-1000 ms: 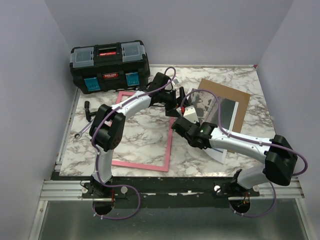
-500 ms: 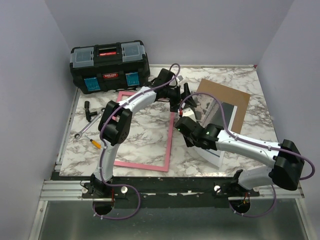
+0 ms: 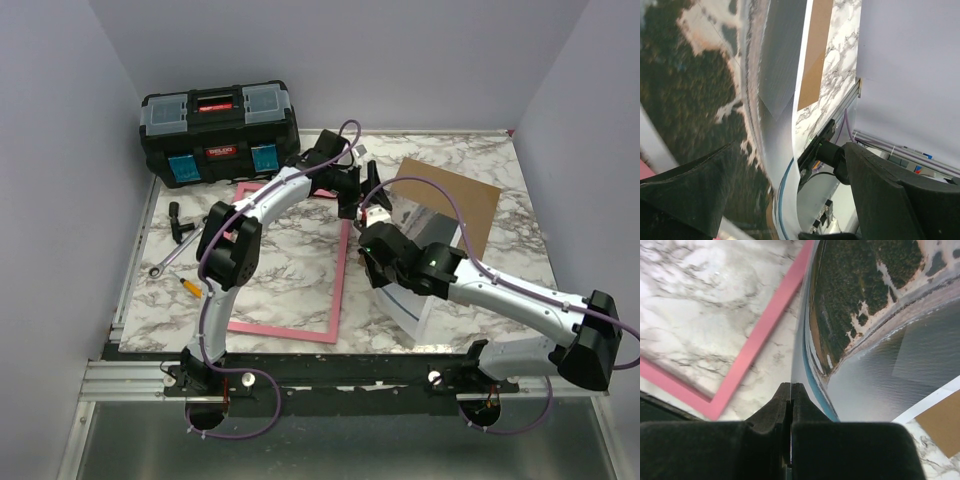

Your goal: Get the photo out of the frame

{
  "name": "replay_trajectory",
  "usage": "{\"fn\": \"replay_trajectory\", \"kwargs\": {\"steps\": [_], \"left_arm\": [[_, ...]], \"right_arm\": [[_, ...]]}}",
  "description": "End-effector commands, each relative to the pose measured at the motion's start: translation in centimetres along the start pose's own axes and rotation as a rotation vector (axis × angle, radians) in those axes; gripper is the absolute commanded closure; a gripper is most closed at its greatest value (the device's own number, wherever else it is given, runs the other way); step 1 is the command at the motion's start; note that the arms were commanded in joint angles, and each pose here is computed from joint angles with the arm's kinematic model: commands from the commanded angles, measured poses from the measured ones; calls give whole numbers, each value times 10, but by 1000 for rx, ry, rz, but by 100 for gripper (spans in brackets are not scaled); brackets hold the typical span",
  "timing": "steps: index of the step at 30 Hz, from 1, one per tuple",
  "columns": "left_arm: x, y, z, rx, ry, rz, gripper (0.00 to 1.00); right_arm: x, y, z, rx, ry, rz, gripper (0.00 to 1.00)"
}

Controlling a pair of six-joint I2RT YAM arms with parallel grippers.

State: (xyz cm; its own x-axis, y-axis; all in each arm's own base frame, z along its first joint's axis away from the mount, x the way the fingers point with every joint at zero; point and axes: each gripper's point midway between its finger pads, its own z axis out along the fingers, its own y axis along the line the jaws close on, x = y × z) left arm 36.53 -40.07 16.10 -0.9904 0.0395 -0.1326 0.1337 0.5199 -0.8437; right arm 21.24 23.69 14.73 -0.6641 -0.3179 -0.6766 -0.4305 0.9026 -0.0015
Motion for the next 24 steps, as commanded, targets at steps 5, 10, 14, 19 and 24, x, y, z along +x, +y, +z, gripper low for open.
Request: {"fn": "replay_trajectory", "kwargs": {"steps": [5,10,14,19,24], "left_arm": [[-9,-8,-37,-67,-126,20,11],[-6,-38,-75,-31,-171,80,11],[-9,-57,-114,-11,-233,114,11],[-14,-82,-179,-12,-378,186,11],[-14,-101,-257,-120,-592,291,10]], "right_arm": [[-51,42,-54,-275,-139,39,99],[-81,44,-85,-319,-223,56,99],[-106,32,-104,-269,-297,70,99],[-140,1,-121,-103,-398,92,99],[-174,-24,-140,35,-508,110,99]]}}
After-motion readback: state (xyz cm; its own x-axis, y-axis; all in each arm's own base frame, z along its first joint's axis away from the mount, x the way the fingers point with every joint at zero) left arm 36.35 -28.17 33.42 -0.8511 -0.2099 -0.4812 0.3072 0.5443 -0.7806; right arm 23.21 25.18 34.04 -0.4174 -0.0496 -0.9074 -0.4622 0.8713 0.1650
